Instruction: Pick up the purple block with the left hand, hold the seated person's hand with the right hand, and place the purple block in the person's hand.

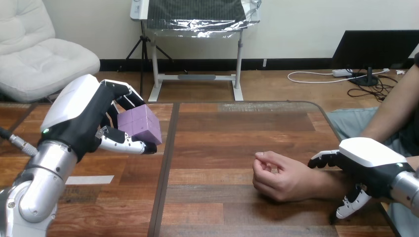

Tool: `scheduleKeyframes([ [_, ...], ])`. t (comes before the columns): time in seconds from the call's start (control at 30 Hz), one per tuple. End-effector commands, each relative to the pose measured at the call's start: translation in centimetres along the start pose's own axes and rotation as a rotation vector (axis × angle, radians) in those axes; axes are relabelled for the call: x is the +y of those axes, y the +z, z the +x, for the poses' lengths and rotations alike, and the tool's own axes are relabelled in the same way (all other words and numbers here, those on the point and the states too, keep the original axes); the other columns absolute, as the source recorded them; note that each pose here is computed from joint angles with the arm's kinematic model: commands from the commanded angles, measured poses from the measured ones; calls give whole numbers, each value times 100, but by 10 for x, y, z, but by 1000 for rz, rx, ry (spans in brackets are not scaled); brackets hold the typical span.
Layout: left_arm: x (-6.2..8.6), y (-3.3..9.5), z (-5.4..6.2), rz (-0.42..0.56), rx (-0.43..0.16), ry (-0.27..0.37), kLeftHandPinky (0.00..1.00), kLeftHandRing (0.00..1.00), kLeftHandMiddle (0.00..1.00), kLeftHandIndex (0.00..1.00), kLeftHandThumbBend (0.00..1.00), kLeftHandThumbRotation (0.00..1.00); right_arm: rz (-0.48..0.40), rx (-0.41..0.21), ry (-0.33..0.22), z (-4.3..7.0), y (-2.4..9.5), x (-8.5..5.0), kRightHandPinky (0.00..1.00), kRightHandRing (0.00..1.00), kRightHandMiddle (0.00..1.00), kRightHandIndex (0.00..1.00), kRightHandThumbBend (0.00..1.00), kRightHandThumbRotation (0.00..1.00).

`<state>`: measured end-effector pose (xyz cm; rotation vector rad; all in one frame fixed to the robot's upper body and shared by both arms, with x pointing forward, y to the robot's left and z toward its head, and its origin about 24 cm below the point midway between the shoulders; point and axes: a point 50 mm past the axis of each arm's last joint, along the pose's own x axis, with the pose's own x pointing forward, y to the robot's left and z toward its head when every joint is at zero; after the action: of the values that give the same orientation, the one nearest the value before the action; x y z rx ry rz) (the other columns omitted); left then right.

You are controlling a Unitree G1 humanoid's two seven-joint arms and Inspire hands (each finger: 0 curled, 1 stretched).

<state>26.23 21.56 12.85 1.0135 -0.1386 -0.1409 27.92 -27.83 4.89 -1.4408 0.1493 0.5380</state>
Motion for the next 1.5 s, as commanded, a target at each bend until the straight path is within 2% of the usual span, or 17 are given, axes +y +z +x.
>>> scheduleKeyframes([
  [0.0,16,10,3,0,-63,67,27,34,42,45,70,0,8,30,24,11,2,6,68,79,79,77,88,14],
  [0.4,17,10,3,-9,-66,65,29,36,42,44,69,0,-17,46,40,19,5,12,64,75,75,74,81,16],
  [0.97,19,10,1,-3,-60,57,31,38,44,45,67,0,-22,36,61,27,7,17,49,61,66,65,74,18],
  [1.47,20,10,2,-9,-67,57,33,40,45,46,67,0,-10,40,94,33,9,21,39,49,56,59,76,18],
])
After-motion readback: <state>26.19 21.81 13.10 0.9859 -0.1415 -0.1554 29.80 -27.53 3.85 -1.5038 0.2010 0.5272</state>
